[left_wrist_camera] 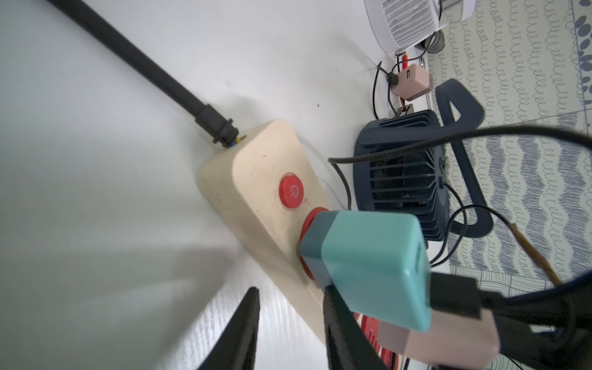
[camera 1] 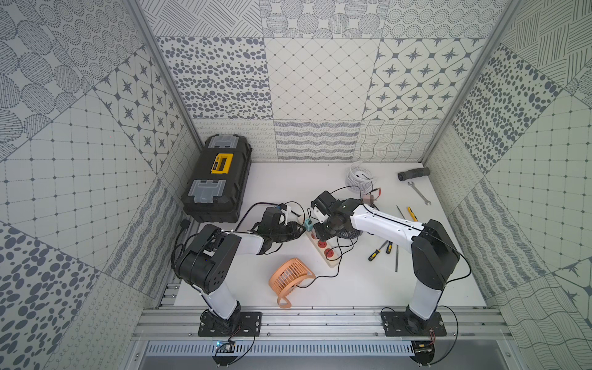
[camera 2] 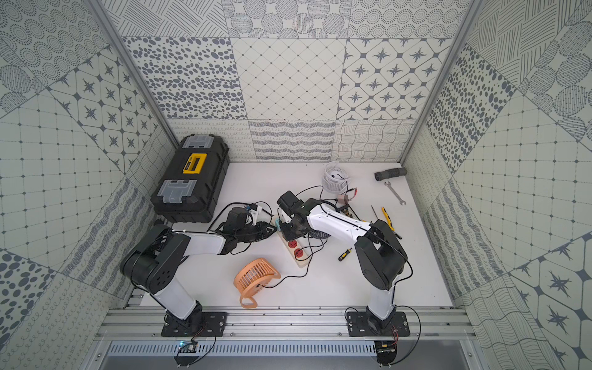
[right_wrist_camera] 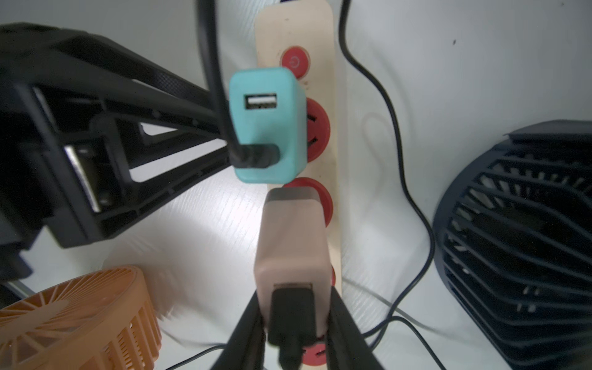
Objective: Plug the desk fan into the power strip
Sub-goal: Insert the plug into the socket.
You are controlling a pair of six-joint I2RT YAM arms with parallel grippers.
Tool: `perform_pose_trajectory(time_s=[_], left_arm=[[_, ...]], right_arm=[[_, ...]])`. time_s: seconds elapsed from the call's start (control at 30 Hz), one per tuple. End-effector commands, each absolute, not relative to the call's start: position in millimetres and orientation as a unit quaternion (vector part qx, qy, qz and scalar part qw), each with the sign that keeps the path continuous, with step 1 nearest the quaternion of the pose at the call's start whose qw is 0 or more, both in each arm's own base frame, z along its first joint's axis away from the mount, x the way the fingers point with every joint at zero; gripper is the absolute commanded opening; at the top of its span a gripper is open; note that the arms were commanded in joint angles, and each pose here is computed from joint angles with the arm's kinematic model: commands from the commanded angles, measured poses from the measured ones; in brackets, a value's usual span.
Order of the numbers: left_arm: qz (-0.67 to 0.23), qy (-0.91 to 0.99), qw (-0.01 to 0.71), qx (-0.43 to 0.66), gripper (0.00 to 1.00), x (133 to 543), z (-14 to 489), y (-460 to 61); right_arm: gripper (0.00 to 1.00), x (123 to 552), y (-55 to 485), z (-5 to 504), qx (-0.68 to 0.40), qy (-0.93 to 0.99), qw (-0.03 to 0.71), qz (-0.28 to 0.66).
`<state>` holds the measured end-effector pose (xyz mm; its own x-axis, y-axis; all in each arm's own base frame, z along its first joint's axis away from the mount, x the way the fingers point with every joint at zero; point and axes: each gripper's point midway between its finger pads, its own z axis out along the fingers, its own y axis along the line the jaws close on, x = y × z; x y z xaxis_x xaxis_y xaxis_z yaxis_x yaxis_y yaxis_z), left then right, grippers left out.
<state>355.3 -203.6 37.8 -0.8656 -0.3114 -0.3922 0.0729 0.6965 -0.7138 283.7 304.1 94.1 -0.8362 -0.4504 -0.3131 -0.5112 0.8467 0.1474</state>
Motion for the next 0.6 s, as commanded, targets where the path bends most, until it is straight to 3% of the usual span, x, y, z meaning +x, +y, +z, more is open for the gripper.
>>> perform_pose_trajectory(time_s=[0.0,0.57], left_arm=[[-0.38,0.89,0.249,-0.048,0.35,354.8,35.7,-204.9],[-0.379,0.891,0.247,-0.048,0.34,351.3,31.9,-203.7]], right_arm=[[0.02,280.5,306.2,108.0,-0.26,0.949,0.14,0.111],[0.02,284.1,306.6,85.8,-0.272,0.951,0.127,0.078]])
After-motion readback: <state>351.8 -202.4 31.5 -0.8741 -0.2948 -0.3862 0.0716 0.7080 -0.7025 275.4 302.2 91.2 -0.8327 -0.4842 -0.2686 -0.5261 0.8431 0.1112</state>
